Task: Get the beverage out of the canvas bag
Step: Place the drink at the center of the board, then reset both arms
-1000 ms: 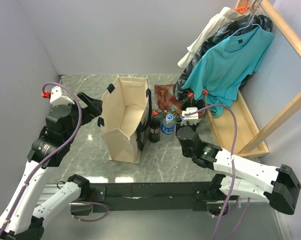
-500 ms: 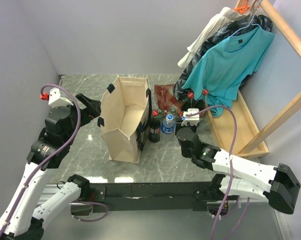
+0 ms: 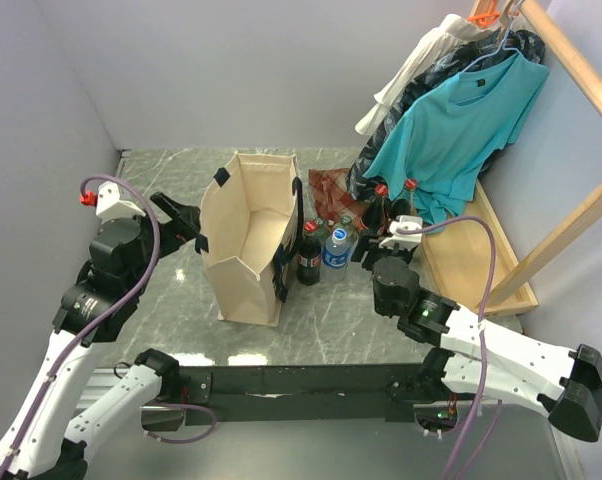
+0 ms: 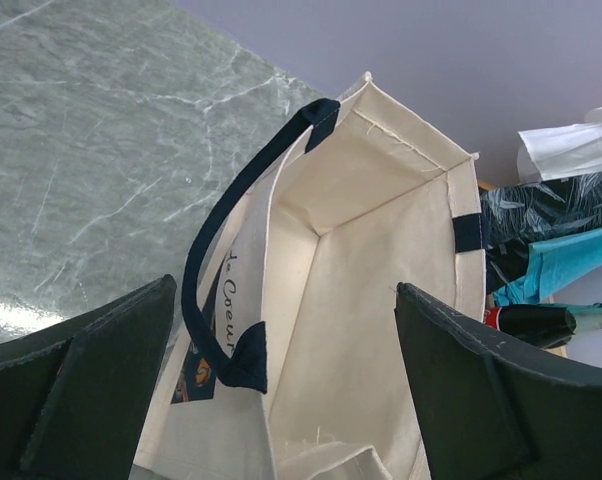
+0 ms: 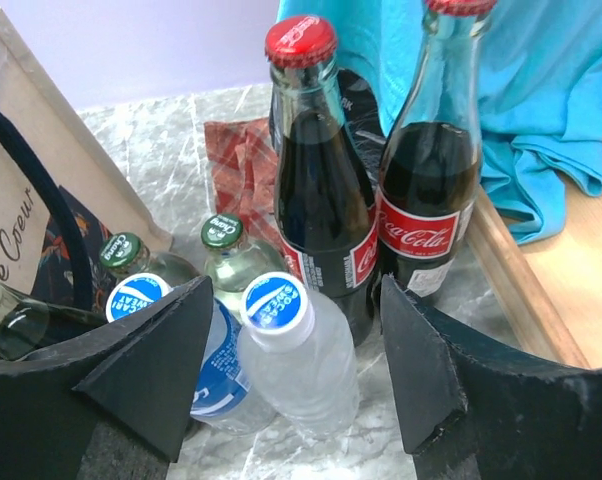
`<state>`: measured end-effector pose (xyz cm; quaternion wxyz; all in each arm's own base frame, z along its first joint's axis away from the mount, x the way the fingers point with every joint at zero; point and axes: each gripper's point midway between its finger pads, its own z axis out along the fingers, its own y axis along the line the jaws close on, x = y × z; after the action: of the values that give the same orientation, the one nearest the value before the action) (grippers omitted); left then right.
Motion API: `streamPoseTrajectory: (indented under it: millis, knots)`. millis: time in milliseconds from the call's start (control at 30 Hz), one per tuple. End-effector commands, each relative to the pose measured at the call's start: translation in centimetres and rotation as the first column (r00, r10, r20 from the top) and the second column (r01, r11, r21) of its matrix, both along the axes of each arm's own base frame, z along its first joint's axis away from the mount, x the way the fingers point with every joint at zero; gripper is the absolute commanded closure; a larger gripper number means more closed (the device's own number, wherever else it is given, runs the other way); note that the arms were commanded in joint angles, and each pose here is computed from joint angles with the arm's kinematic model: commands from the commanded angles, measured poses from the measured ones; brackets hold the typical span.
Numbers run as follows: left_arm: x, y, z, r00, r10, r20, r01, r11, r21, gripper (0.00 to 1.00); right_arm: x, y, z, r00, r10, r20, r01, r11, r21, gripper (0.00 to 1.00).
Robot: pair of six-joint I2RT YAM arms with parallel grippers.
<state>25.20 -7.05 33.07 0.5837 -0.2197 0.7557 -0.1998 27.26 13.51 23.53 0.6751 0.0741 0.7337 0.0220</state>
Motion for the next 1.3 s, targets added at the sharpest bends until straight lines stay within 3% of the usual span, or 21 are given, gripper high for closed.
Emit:
streamPoseTrajectory:
  millis: [0, 67, 167, 367, 800, 1067, 1267]
  knots:
    - [-0.2, 0.7, 0.7, 0.999, 0.033, 0.035, -0.032, 0.999, -0.002, 0.04, -0.4, -1.5, 3.8, 0.997, -0.050, 0.058, 0.046, 0.996, 0.074, 0.25]
    - [-0.3, 0.9, 0.7, 0.999, 0.035, 0.038, -0.035, 0.999, 0.005, 0.04, -0.8, -2.0, 4.6, 0.997, -0.053, 0.060, 0.049, 0.996, 0.077, 0.22]
    - [-0.7, 1.7, 0.6, 0.999, 0.044, 0.025, -0.045, 0.996, 0.072, 0.04, -1.5, -2.8, 6.1, 0.998, -0.034, 0.052, 0.030, 0.996, 0.080, 0.00]
    - [-1.0, 3.9, 0.4, 0.993, 0.119, 0.026, -0.122, 0.976, 0.183, 0.04, -3.2, -5.6, 6.7, 0.997, -0.082, -0.012, 0.082, 0.996, 0.045, 0.00]
    - [-0.2, 3.5, -0.2, 0.997, 0.051, 0.058, -0.066, 0.953, 0.294, 0.04, -5.2, -8.0, 7.3, 0.994, -0.087, -0.059, 0.089, 0.996, 0.033, 0.00]
    - [0.1, 3.6, -0.5, 0.998, 0.038, 0.044, -0.052, 0.935, 0.352, 0.04, -4.9, -7.4, 4.3, 0.986, -0.083, -0.143, 0.081, 0.997, -0.013, 0.00]
    - [0.1, 0.7, 0.0, 0.990, -0.120, 0.071, 0.091, 0.941, 0.326, 0.04, -4.5, -8.3, 2.7, 0.973, -0.114, -0.200, 0.116, 0.993, 0.000, 0.00]
